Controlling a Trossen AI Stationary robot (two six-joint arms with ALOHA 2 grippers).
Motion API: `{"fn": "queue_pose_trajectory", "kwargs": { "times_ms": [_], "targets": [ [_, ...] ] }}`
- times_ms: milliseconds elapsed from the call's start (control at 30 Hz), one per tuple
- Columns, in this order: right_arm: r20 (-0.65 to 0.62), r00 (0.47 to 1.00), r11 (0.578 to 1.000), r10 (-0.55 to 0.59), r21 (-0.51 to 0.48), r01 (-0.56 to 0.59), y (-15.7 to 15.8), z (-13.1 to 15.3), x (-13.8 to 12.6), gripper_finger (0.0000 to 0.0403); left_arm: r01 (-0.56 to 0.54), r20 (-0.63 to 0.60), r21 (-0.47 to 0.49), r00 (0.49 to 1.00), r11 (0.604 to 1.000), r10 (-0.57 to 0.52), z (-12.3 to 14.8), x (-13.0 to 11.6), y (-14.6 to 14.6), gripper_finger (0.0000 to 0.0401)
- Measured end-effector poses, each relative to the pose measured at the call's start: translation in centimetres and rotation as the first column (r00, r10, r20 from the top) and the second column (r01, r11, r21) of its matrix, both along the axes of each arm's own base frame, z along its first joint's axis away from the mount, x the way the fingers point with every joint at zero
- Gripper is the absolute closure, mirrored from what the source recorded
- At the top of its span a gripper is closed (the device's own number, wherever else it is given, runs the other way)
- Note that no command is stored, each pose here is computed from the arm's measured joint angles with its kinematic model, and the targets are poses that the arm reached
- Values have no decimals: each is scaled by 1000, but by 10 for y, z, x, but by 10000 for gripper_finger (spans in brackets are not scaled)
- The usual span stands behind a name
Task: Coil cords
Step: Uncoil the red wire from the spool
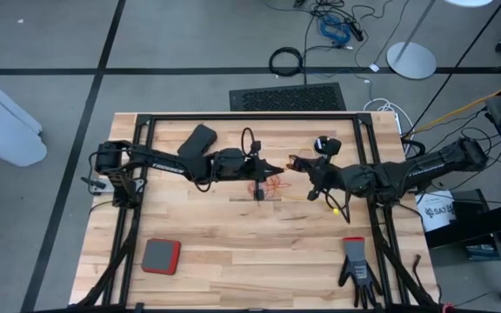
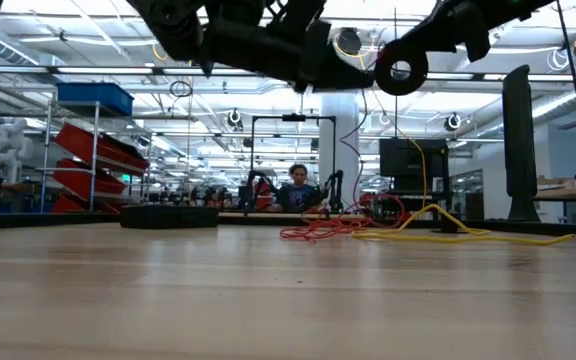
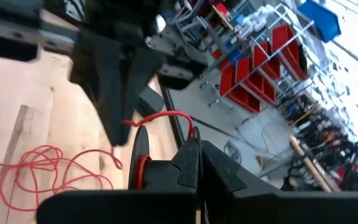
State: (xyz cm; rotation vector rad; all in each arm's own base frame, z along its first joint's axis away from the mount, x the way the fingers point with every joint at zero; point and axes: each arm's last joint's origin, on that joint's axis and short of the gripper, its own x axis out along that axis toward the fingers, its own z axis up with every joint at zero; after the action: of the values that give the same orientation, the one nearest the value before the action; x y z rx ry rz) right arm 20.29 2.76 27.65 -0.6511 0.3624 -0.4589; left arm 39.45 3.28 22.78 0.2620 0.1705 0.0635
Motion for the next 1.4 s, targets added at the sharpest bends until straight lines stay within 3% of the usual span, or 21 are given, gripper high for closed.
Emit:
{"fn": "queue_pose_trajectory", "kwargs": {
  "times_ms": [533,733,867,1033,1133,1400],
  "targets": [
    [48,996,995,81,-60,-78,23,6,1,403,-112,18,-82,993,990,114,-20,-13,38,401],
    [90,982,984,167,-76,-160,30,6,13,403,-91,35,-150,995,985,97,-38,-6,41,401],
    [112,980,983,163,-102,-152,31,3,24,403,-46,28,-191,998,981,53,-46,6,37,401],
    [171,979,987,115,-128,-94,26,2,36,403,32,33,-196,999,980,-26,-50,25,20,401],
    [167,986,988,26,-156,0,21,0,41,403,61,36,-196,998,979,-55,-50,32,10,401],
    [77,991,971,-110,-205,124,10,-11,45,403,118,53,-195,993,974,-110,-47,35,-5,401]
  ]
}}
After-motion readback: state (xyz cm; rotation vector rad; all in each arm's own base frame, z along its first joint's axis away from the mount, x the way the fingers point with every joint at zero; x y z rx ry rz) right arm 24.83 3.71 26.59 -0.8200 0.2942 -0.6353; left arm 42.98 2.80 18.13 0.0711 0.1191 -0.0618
